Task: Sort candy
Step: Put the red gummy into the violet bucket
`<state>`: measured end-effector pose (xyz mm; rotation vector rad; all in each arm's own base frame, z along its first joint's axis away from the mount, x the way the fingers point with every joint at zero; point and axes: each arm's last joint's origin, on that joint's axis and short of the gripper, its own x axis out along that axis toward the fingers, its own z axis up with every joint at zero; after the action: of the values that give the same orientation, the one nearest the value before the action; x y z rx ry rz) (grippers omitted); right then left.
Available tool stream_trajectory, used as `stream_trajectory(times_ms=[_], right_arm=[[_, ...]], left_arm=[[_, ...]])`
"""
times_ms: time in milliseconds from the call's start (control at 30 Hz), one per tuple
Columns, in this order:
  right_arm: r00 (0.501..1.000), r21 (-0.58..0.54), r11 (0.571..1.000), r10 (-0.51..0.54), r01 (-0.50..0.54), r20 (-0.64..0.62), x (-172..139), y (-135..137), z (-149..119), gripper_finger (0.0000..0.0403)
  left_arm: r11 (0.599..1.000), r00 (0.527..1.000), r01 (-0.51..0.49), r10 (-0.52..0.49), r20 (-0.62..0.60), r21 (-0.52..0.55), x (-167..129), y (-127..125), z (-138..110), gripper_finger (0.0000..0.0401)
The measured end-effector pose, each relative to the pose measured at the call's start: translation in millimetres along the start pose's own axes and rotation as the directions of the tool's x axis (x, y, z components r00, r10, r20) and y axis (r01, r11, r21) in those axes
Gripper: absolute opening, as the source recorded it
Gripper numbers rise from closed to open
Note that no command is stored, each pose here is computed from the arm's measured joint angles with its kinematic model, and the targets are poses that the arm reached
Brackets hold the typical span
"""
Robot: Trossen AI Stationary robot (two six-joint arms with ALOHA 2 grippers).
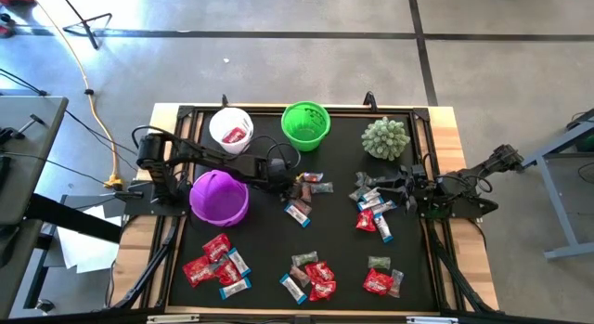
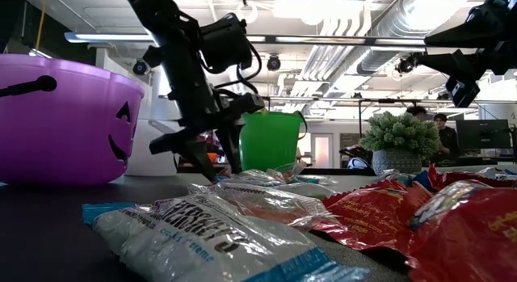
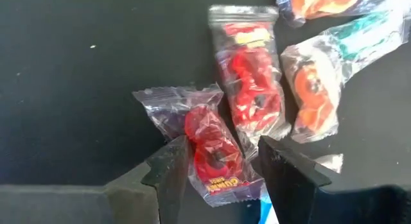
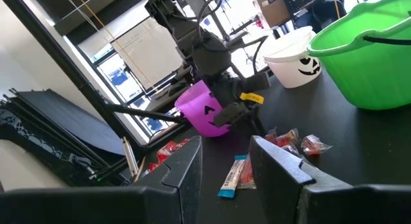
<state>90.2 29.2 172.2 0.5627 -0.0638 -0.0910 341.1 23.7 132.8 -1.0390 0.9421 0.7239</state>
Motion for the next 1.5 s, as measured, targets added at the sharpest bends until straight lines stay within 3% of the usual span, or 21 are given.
stream_trajectory(times_ms=[233,567,733,1100,1500], right_arm=[[1.0,0.0,1.0,0.0,0.0,0.0,0.0,0.0,0.1,0.0126],[1.0,0.0,1.0,-0.003,0.003,0.002,0.0,-0.1,0.1,0.0126],[1.0,0.0,1.0,-0.002,0.002,0.001,0.0,0.0,0.0,0.0126],[1.0,0.0,1.0,0.001,-0.001,-0.001,0.0,0.1,0.0,0.0126],[1.0,0.0,1.0,0.001,-0.001,-0.001,0.0,0.0,0.0,0.0126]], left_arm=[[0.999,1.0,-0.024,0.023,0.019,0.035,4.3,1.5,-0.3,0.0165],[0.999,0.999,-0.019,0.018,0.033,0.038,4.5,1.2,-0.3,0.0038],[0.998,0.999,-0.003,0.001,0.035,0.066,-1.5,-5.4,2.6,0.0029],[0.988,0.991,0.031,-0.05,0.126,0.149,-57.1,-30.0,17.6,0.0034],[0.978,0.991,0.01,-0.037,0.126,0.208,-137.7,-26.8,8.2,0.0035]])
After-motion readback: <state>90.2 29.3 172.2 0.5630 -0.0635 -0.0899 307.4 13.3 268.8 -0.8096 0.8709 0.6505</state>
